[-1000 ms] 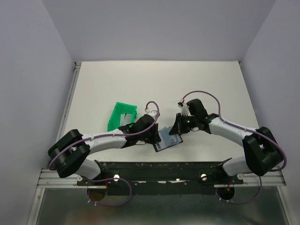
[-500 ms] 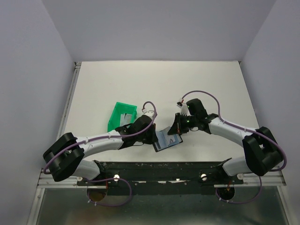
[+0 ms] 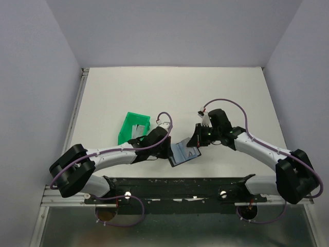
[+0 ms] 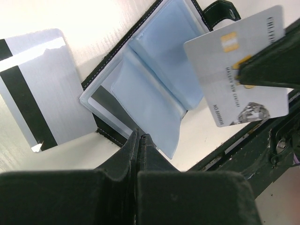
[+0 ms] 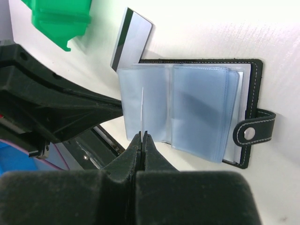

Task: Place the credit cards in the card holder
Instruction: Turn over the card slot in the card holder.

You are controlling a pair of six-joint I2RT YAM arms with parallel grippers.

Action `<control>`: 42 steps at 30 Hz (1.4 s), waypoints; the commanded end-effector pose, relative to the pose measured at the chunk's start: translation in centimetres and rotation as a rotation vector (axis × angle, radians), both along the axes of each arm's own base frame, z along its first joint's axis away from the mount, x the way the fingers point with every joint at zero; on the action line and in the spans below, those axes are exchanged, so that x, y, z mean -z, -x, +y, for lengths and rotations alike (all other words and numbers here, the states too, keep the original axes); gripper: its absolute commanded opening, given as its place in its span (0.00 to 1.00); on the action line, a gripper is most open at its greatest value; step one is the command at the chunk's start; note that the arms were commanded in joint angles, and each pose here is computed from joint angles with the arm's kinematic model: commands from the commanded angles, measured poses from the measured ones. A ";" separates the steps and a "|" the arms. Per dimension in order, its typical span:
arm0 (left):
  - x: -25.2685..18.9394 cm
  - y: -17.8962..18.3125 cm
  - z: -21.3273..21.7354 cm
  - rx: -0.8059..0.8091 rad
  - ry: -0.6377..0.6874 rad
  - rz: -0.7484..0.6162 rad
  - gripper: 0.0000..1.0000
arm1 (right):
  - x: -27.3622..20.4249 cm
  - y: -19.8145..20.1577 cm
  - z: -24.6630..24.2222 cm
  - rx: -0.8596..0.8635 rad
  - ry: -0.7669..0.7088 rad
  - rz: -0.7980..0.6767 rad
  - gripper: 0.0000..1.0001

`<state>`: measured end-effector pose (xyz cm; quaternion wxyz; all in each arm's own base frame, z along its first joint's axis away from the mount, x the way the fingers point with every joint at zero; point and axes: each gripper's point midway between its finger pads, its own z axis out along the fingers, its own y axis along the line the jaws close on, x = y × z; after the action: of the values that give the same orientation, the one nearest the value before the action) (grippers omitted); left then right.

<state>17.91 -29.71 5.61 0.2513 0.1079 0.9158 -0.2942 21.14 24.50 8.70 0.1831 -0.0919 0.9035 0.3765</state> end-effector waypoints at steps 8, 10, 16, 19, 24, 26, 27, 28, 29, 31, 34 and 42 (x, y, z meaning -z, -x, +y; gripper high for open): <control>-1.3 -0.8 -1.6 0.021 0.041 -0.021 0.00 | -1.0 1.0 -2.0 0.039 0.059 -0.051 0.01; -1.4 -0.9 -1.8 0.024 0.042 -0.022 0.00 | -1.0 1.1 -2.1 0.038 0.061 -0.049 0.01; -0.5 -0.9 -2.4 0.040 0.032 0.002 0.00 | -1.6 1.5 -2.3 0.037 0.054 -0.059 0.00; -0.8 -1.2 -2.9 0.042 0.055 -0.008 0.00 | -1.8 1.9 -2.4 0.028 0.052 -0.055 0.01; -1.2 -1.2 -3.1 0.046 0.061 -0.013 0.00 | -1.8 2.9 -2.6 0.010 0.058 -0.023 0.01; -1.2 -1.3 -3.1 0.047 0.059 -0.013 0.00 | -1.5 3.6 -2.9 0.000 0.065 -0.001 0.01; -1.3 -1.2 -3.1 0.047 0.063 -0.013 0.00 | -1.4 3.9 -2.9 -0.013 0.062 0.005 0.01; -1.4 -1.2 -3.2 0.047 0.064 -0.014 0.00 | -1.3 4.2 -3.0 -0.017 0.064 0.011 0.01; -1.6 -1.2 -3.1 0.045 0.067 -0.017 0.00 | -1.2 4.3 -3.1 -0.018 0.066 0.013 0.01; -2.0 -1.2 -3.1 0.043 0.076 -0.023 0.00 | -0.9 4.5 -3.4 -0.013 0.077 0.012 0.01; -2.9 -1.3 -3.1 0.043 0.089 -0.039 0.00 | -0.6 4.5 -3.7 -0.002 0.096 0.016 0.01; -4.0 -1.4 -3.3 0.047 0.098 -0.049 0.00 | -0.2 4.0 -3.5 0.004 0.103 0.015 0.01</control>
<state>19.39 -32.52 7.72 0.2644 0.1160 0.9003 -0.3258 17.45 21.16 9.58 0.1790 -0.0908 0.9191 0.3391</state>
